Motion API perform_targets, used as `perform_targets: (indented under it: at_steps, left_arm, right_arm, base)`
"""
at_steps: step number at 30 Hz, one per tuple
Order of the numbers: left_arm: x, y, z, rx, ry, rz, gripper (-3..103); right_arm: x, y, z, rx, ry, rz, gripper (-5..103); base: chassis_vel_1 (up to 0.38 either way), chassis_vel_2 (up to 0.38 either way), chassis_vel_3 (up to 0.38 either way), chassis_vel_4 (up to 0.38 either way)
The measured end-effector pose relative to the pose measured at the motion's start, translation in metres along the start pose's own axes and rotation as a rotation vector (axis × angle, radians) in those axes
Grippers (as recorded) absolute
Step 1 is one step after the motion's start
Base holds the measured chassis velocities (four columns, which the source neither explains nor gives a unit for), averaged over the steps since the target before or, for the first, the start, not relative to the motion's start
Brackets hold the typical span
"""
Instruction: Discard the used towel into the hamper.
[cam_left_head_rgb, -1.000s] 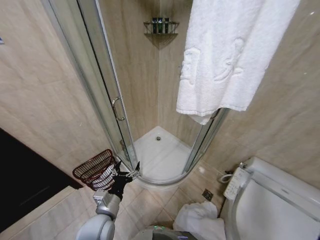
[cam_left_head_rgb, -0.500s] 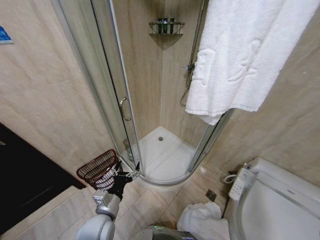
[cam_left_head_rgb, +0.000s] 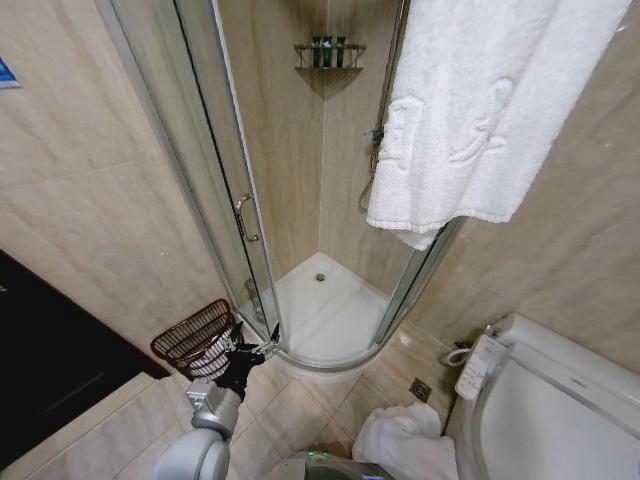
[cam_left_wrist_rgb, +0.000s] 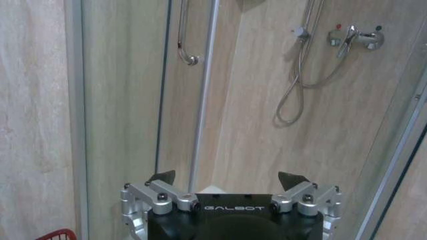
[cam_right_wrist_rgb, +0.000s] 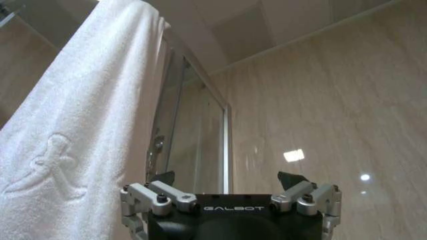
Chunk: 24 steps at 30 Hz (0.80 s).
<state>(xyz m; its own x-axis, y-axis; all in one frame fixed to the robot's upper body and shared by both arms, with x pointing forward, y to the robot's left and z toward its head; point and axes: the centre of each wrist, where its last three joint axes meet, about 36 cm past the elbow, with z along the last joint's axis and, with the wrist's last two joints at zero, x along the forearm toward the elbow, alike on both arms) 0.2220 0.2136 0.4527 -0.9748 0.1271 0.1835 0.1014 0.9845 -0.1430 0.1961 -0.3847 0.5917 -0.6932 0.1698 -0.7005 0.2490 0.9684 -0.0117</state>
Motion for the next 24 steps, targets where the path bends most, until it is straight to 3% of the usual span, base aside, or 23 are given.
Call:
perform_targets:
  at_steps: [4, 15, 24]
  left_arm:
    - [0.000, 0.000, 0.000, 0.000, 0.000, 0.000, 100]
    - [0.000, 0.000, 0.000, 0.000, 0.000, 0.000, 100]
    - [0.000, 0.000, 0.000, 0.000, 0.000, 0.000, 100]
  right_arm:
    - [-0.006, -0.001, 0.001, -0.008, -0.008, -0.013, 100]
    - [-0.089, -0.012, -0.009, -0.073, -0.095, -0.150, 100]
    - [-0.146, -0.013, -0.036, -0.077, -0.148, -0.246, 100]
  base:
    - [0.000, 0.000, 0.000, 0.000]
    - [0.000, 0.000, 0.000, 0.000]
    - [0.000, 0.000, 0.000, 0.000]
